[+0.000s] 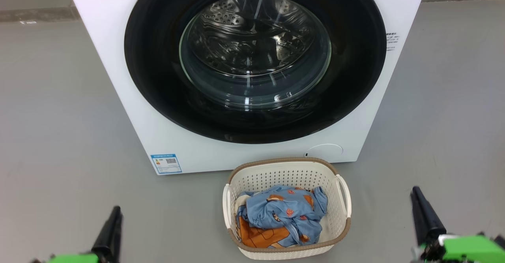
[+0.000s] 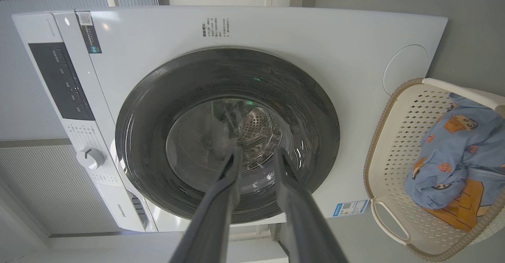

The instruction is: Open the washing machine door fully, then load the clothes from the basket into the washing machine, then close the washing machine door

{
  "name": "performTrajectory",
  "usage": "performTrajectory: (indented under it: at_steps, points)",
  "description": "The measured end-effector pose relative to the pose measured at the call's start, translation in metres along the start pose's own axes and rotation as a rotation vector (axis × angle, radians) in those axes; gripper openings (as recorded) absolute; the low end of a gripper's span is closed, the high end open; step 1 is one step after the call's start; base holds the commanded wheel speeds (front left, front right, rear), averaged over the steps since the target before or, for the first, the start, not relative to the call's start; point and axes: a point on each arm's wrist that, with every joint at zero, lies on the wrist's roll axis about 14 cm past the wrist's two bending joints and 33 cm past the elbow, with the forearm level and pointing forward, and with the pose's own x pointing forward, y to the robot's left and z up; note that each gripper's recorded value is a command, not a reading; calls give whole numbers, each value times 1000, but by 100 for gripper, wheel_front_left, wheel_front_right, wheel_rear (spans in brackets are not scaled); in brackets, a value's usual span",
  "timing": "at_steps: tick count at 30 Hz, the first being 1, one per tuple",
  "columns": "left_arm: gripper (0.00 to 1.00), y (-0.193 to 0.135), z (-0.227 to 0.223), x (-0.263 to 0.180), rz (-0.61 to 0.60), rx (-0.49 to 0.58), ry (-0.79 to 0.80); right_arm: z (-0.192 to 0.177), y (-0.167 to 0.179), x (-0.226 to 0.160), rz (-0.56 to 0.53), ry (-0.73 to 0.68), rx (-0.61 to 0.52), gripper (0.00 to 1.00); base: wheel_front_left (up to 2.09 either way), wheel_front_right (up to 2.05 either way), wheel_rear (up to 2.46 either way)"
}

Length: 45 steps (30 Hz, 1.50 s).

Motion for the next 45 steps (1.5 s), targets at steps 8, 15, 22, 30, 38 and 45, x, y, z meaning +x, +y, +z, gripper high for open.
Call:
performTrajectory:
  at_steps: [8, 15, 22, 30, 38, 45]
  points:
    - [100, 35, -8, -15, 101, -30, 2, -1, -32, -14, -92, -11, 15, 100, 0, 0, 0]
    - [100, 33, -8, -15, 95, -24, -12, 0, -26, -13, -75, -23, 3, 100, 0, 0, 0]
    - [100, 30, -8, -14, 87, 13, -19, -2, -19, -11, -55, -23, -39, 100, 0, 0, 0]
    - [100, 25, -6, -13, 73, 72, -30, -3, -9, -8, -25, -25, -128, 100, 0, 0, 0]
    - [100, 20, -4, -13, 62, 146, -42, -6, 1, -7, 5, -25, -226, 100, 0, 0, 0]
    - [100, 16, 0, -14, 51, 250, -57, -15, 14, -5, 47, -5, -368, 100, 0, 0, 0]
